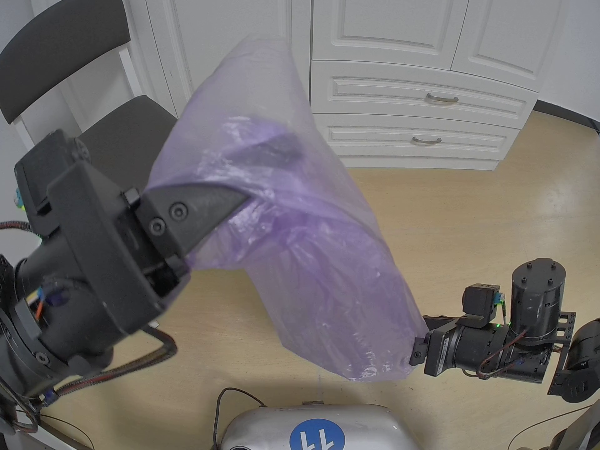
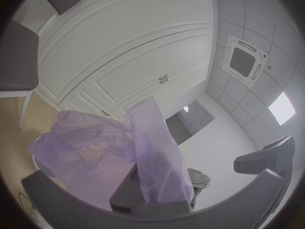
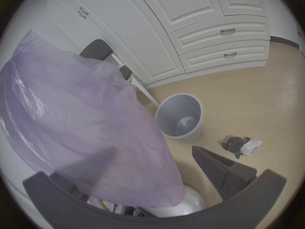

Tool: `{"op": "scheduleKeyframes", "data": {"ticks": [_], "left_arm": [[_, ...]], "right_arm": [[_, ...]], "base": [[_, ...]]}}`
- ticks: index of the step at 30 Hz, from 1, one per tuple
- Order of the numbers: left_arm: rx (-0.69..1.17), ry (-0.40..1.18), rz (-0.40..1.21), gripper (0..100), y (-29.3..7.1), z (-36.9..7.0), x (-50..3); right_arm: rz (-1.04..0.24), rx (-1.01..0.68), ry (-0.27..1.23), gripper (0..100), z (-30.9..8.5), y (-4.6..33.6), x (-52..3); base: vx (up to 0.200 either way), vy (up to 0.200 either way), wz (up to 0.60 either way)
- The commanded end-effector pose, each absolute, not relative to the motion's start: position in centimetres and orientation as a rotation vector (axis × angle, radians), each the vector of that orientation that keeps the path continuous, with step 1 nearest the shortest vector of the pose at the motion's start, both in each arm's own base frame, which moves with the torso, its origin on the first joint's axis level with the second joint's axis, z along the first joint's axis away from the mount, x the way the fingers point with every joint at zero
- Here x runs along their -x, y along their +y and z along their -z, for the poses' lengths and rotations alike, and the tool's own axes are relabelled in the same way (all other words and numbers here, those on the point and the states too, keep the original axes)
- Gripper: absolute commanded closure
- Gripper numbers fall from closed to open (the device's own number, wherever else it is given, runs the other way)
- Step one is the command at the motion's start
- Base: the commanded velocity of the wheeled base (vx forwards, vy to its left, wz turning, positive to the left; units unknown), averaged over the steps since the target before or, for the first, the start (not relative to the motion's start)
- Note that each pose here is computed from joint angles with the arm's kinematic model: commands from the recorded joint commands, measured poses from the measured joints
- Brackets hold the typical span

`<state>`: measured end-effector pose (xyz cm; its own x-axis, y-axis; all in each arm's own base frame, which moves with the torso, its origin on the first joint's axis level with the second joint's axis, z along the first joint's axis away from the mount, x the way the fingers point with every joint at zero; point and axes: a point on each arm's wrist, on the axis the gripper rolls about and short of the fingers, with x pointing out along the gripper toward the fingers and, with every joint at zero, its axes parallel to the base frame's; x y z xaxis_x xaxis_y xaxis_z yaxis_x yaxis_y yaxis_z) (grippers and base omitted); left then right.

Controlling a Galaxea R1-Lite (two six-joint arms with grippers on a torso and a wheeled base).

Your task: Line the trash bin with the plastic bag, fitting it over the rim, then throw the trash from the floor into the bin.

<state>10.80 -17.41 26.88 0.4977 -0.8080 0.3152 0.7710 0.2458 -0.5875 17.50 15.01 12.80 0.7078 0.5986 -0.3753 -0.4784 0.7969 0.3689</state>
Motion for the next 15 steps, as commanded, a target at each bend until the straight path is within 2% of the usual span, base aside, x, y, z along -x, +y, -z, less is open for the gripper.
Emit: {"op": "scheduleKeyframes", "data": {"ticks": [1,8,15], "left_arm": [[0.768,0.056,1.081,100,-17.9,-26.4,-11.0],[0.797,-0.014,1.085,100,-17.0,-27.3,-10.7],[0.817,-0.057,1.064,100,-16.6,-28.0,-10.6]], "right_arm": [[-0.598,-0.254,0.528,0,-12.2,15.2,-17.7],[-0.593,-0.335,0.505,0,-12.7,15.4,-18.0],[-0.617,-0.438,0.383,0,-12.8,16.1,-18.9]], "base": [[0.0,0.0,0.0],[0.0,0.0,0.0],[0.0,0.0,0.0]]}}
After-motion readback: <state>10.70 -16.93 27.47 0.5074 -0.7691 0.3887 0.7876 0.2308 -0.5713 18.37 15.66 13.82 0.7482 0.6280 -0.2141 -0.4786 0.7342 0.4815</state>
